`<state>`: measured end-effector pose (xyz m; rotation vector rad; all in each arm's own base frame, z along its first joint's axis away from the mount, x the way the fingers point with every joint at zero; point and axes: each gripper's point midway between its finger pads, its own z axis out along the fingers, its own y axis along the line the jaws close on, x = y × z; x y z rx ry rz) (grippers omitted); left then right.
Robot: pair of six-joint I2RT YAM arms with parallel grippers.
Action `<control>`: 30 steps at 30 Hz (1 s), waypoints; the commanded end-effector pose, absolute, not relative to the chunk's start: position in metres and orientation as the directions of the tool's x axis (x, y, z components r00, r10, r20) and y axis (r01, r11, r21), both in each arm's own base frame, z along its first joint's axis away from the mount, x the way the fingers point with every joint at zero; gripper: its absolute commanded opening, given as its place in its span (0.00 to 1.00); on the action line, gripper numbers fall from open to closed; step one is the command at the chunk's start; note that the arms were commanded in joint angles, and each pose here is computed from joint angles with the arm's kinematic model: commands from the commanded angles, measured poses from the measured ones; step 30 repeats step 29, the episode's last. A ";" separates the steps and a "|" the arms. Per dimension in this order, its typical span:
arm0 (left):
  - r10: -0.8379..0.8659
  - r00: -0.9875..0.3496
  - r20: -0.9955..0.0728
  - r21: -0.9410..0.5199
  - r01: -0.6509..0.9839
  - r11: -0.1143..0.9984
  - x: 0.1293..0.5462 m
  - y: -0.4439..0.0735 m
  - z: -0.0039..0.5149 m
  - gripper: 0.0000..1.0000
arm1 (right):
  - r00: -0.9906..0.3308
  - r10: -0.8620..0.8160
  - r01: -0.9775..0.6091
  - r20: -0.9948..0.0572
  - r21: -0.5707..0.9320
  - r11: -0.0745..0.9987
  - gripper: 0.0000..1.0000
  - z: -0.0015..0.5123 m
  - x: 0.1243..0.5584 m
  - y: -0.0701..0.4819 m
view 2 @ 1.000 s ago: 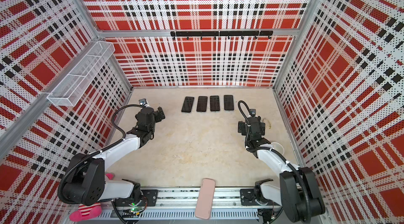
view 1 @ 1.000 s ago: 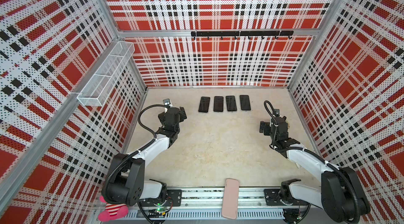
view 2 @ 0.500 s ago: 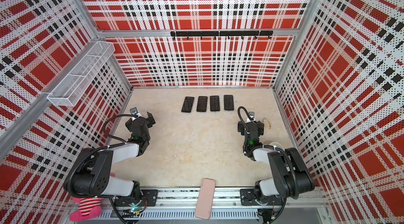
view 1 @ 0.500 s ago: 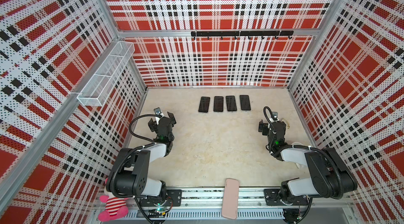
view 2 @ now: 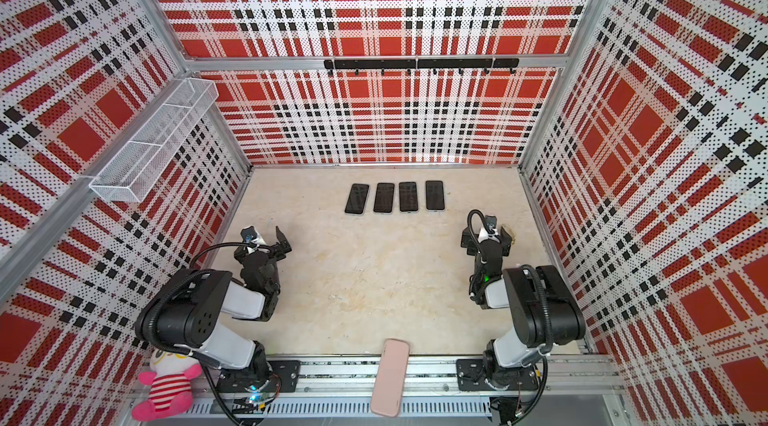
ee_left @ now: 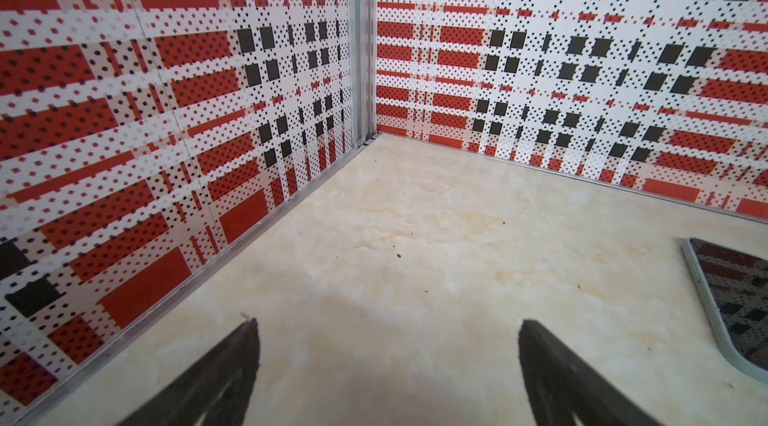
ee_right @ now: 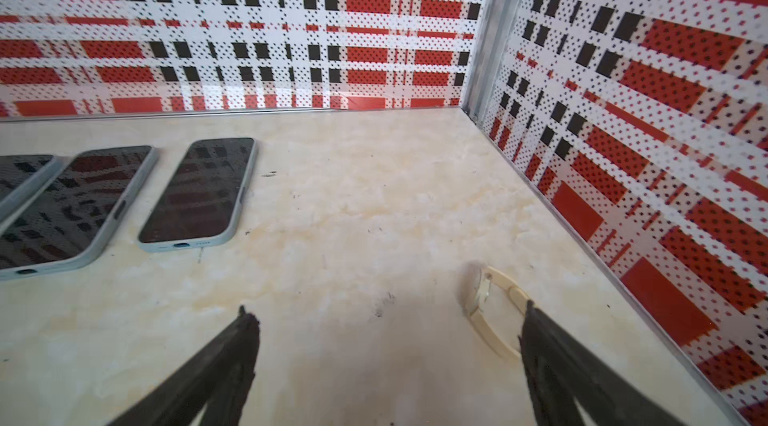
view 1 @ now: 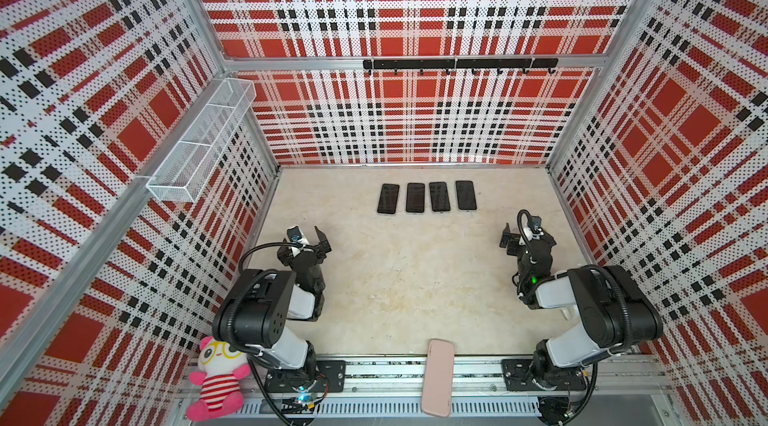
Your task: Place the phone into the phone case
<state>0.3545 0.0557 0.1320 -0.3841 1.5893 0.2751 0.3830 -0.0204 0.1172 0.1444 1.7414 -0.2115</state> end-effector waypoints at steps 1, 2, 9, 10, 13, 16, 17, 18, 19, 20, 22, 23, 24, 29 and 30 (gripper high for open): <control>-0.062 0.093 -0.994 -0.094 -0.397 0.913 0.354 0.055 0.162 0.98 | -0.099 -0.007 0.198 -0.995 -0.026 0.980 1.00 0.133 0.385 -0.019; -0.063 0.095 -0.993 -0.096 -0.397 0.913 0.354 0.054 0.162 0.98 | -0.107 -0.006 0.199 -0.994 -0.027 0.980 1.00 0.132 0.384 -0.019; -0.064 0.096 -0.993 -0.097 -0.397 0.913 0.354 0.055 0.162 0.98 | -0.110 -0.004 0.204 -0.994 -0.027 0.979 1.00 0.131 0.386 -0.020; -0.064 0.096 -0.993 -0.098 -0.398 0.912 0.354 0.055 0.162 0.98 | -0.106 -0.004 0.200 -0.994 -0.025 0.979 1.00 0.132 0.386 -0.019; -0.065 0.097 -0.993 -0.098 -0.398 0.912 0.354 0.055 0.162 0.98 | -0.111 -0.005 0.200 -0.994 -0.027 0.980 1.00 0.131 0.385 -0.019; -0.064 0.097 -0.993 -0.098 -0.399 0.912 0.354 0.055 0.162 0.98 | -0.107 -0.005 0.201 -0.994 -0.026 0.979 1.00 0.132 0.385 -0.019; -0.064 0.097 -0.993 -0.098 -0.398 0.912 0.354 0.055 0.162 0.98 | -0.107 -0.005 0.202 -0.994 -0.027 0.979 1.00 0.132 0.385 -0.020; -0.064 0.097 -0.993 -0.098 -0.398 0.912 0.354 0.055 0.162 0.98 | -0.107 -0.004 0.202 -0.994 -0.025 0.979 1.00 0.132 0.386 -0.020; -0.065 0.097 -0.993 -0.098 -0.397 0.912 0.354 0.055 0.162 0.98 | -0.107 -0.004 0.202 -0.994 -0.025 0.979 1.00 0.132 0.385 -0.020; -0.064 0.097 -0.993 -0.098 -0.398 0.912 0.354 0.055 0.162 0.98 | -0.111 -0.004 0.202 -0.994 -0.027 0.979 1.00 0.131 0.386 -0.020; -0.065 0.097 -0.993 -0.098 -0.398 0.912 0.354 0.055 0.162 0.98 | -0.115 -0.005 0.203 -0.993 -0.029 0.979 1.00 0.131 0.387 -0.020; -0.064 0.097 -0.993 -0.098 -0.398 0.912 0.354 0.055 0.162 0.98 | -0.115 -0.004 0.204 -0.993 -0.028 0.979 1.00 0.131 0.387 -0.020; -0.064 0.095 -0.993 -0.097 -0.398 0.912 0.354 0.055 0.162 0.98 | -0.113 -0.004 0.204 -0.994 -0.027 0.979 1.00 0.131 0.387 -0.020; -0.064 0.096 -0.993 -0.098 -0.398 0.912 0.354 0.055 0.162 0.98 | -0.110 -0.001 0.203 -0.994 -0.023 0.979 1.00 0.131 0.385 -0.020; -0.064 0.096 -0.993 -0.098 -0.398 0.912 0.354 0.055 0.162 0.98 | -0.110 -0.001 0.203 -0.994 -0.023 0.979 1.00 0.131 0.385 -0.020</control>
